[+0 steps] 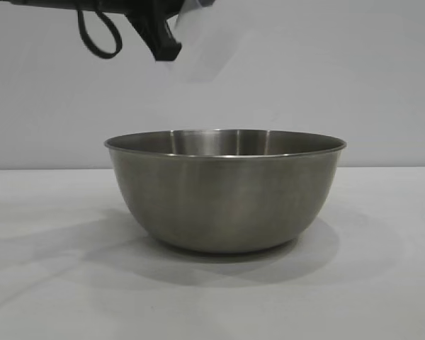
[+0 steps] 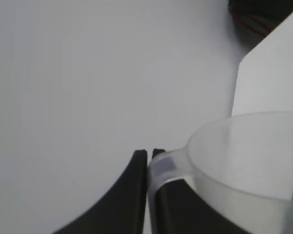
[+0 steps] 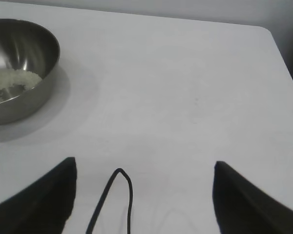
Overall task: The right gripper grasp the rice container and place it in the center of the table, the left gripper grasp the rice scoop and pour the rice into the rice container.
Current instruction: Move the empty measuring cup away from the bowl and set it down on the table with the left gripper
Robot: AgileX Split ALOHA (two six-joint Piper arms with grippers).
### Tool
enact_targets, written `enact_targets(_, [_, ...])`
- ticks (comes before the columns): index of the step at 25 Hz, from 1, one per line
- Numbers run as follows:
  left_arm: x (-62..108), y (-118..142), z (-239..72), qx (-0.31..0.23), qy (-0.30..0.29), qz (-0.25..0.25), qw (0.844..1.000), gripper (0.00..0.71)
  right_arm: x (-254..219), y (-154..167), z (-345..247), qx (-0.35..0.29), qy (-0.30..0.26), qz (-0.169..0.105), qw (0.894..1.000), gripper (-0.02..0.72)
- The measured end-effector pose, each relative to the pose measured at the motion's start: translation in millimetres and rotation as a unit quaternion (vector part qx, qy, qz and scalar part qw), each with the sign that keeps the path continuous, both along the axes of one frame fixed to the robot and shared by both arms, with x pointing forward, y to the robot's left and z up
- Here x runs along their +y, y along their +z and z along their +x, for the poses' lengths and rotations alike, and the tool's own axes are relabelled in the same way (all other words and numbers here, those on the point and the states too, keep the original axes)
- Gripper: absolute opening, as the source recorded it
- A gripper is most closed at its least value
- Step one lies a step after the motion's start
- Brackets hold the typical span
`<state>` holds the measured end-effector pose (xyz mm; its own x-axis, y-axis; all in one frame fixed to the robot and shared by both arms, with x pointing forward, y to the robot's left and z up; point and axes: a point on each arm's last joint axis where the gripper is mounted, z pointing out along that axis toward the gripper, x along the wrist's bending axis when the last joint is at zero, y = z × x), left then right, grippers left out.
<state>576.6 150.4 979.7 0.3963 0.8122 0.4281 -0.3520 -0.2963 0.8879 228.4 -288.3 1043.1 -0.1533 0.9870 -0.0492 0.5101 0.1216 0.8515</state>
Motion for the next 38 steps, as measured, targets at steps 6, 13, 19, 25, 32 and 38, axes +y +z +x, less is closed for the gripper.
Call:
enact_targets(6, [29.2,-31,-15,0.089,0.088,-0.044,0.991,0.0,0,0,0,0.0,0.0,0.0,1.0,0.542])
enact_targets(13, [59.6,-62,-41,0.182,0.188,-0.101,0.96,0.0,0,0,0,0.0,0.0,0.0,1.0,0.542])
enact_targets(19, [69.4,-86,-53,0.231,0.222,-0.115,0.94,0.0,0,0,0,0.0,0.0,0.0,1.0,0.542])
enact_targets(25, [70.8,-107,-54,0.264,0.232,-0.115,0.929,0.0,0,0,0,0.0,0.0,0.0,1.0,0.542])
enact_targets(32, [73.6,-124,-56,0.289,0.244,-0.114,0.919,0.0,0,0,0,0.0,0.0,0.0,1.0,0.542])
enact_targets(38, [74.4,-130,-56,0.299,0.247,-0.117,0.914,0.048,0,0,0,0.0,0.0,0.0,1.0,0.542])
